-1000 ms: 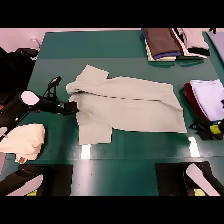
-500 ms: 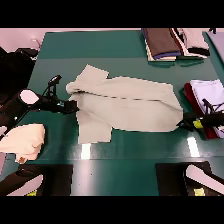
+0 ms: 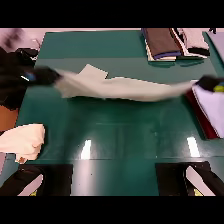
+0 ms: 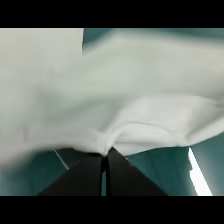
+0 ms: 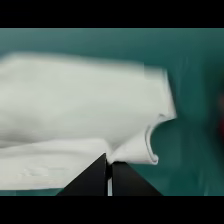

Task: Fold the shirts.

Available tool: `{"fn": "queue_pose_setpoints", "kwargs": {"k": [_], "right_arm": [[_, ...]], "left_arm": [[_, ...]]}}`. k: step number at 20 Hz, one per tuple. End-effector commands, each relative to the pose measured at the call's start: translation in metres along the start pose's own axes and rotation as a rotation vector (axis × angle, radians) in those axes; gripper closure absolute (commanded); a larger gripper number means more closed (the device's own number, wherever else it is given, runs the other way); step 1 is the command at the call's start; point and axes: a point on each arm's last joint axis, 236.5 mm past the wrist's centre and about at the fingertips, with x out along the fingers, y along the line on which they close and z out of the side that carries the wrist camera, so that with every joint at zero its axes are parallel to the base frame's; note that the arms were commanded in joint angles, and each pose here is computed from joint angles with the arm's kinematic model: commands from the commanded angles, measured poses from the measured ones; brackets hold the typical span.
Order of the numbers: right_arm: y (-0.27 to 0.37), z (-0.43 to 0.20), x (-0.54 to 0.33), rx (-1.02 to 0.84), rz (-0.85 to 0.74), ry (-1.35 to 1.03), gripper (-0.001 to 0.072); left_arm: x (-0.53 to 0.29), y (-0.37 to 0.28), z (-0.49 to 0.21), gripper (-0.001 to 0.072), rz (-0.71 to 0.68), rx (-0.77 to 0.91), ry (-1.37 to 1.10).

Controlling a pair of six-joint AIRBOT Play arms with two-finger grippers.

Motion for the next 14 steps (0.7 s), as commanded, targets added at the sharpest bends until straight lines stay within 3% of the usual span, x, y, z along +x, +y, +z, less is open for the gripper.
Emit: {"fn": "queue_pose_setpoints", "kwargs": {"k": [1,4,8,11,14], "right_arm": [[0.066,0.087,-0.123,-0.183,0.011,-0.351,0.0694],[0.094,0.113,-0.196,-0.266,-0.020,-0.497,0.0694],[0.097,0.120,-0.239,-0.299,-0.104,-0.511,0.0694],[0.094,0.126,-0.230,-0.284,-0.093,-0.462,0.0695],[0.083,0.117,-0.169,-0.243,-0.009,-0.276,0.0695]], "left_arm": [[-0.147,-0.044,0.121,0.0685,0.074,0.194,-0.410],[-0.244,-0.084,0.169,0.0686,0.061,0.270,-0.654],[-0.293,-0.096,0.185,0.0687,0.088,0.309,-0.776],[-0.249,-0.076,0.175,0.0687,0.120,0.291,-0.646],[-0.151,-0.030,0.153,0.0685,0.171,0.221,-0.386]]}}
